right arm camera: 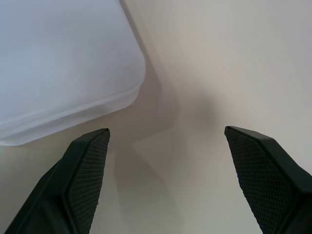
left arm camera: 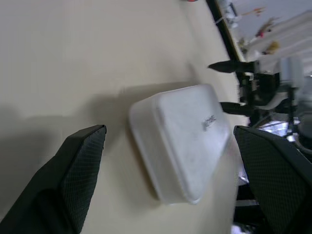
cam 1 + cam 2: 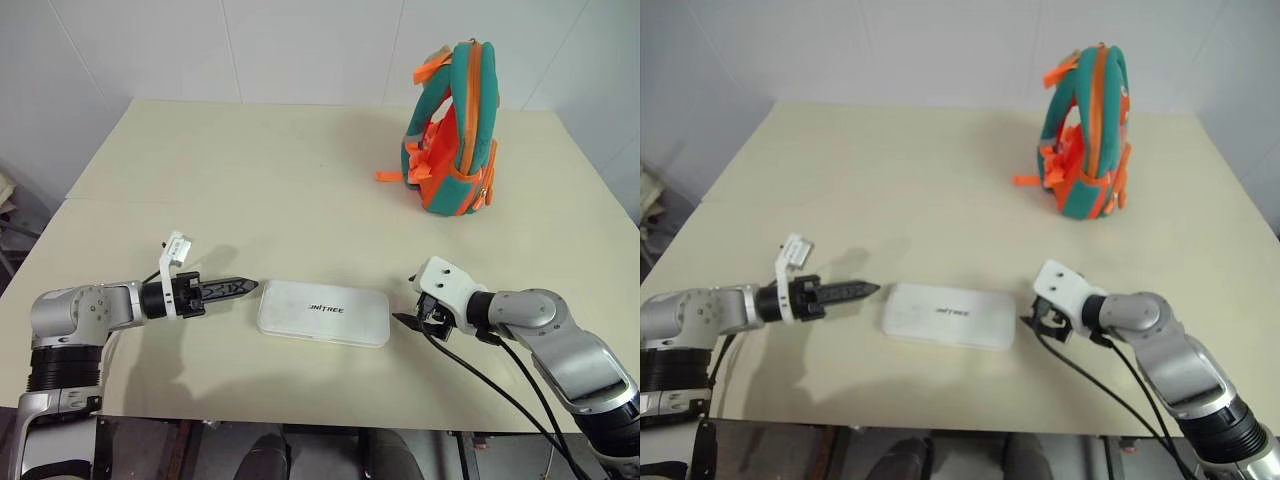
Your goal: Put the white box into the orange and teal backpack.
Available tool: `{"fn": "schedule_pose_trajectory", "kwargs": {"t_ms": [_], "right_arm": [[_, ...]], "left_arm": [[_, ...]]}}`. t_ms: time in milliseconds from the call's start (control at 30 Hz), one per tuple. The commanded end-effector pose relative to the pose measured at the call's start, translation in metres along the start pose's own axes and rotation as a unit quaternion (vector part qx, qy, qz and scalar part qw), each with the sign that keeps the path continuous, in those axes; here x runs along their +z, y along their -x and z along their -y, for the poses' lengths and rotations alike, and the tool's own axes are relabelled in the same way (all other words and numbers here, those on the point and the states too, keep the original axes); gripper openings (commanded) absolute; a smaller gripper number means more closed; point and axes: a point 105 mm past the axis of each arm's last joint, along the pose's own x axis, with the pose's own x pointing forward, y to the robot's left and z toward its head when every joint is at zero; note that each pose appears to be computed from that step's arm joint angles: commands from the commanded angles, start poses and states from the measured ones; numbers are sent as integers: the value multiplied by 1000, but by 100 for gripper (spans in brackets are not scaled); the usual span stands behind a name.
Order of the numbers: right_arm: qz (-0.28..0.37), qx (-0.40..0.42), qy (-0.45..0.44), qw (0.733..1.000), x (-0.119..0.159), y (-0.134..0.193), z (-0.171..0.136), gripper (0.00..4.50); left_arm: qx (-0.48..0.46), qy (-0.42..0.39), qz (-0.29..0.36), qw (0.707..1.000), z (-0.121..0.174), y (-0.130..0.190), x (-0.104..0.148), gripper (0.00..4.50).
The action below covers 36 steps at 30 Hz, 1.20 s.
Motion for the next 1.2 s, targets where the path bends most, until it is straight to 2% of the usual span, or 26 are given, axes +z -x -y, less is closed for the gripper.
{"fn": "schedule_pose_trajectory", "kwargs": {"t_ms": [33,200,333,733,1200], "right_arm": [[20,-8,22,1000,14,5,2,450],[19,-10,22,1000,13,6,3,450],[19,-10,21,1000,13,5,3,450],[28,5,27,999,19,-4,-3,450],[27,9,27,999,19,-6,-6,450]], "left_arm": [[-27,3,-14,1000,12,-4,-1,447],[-5,12,-40,999,6,-2,-11,447],[-9,17,-32,999,6,-1,-7,447],[-52,32,-68,996,13,-24,-18,447],[-65,34,-73,995,13,-33,-18,447]]}}
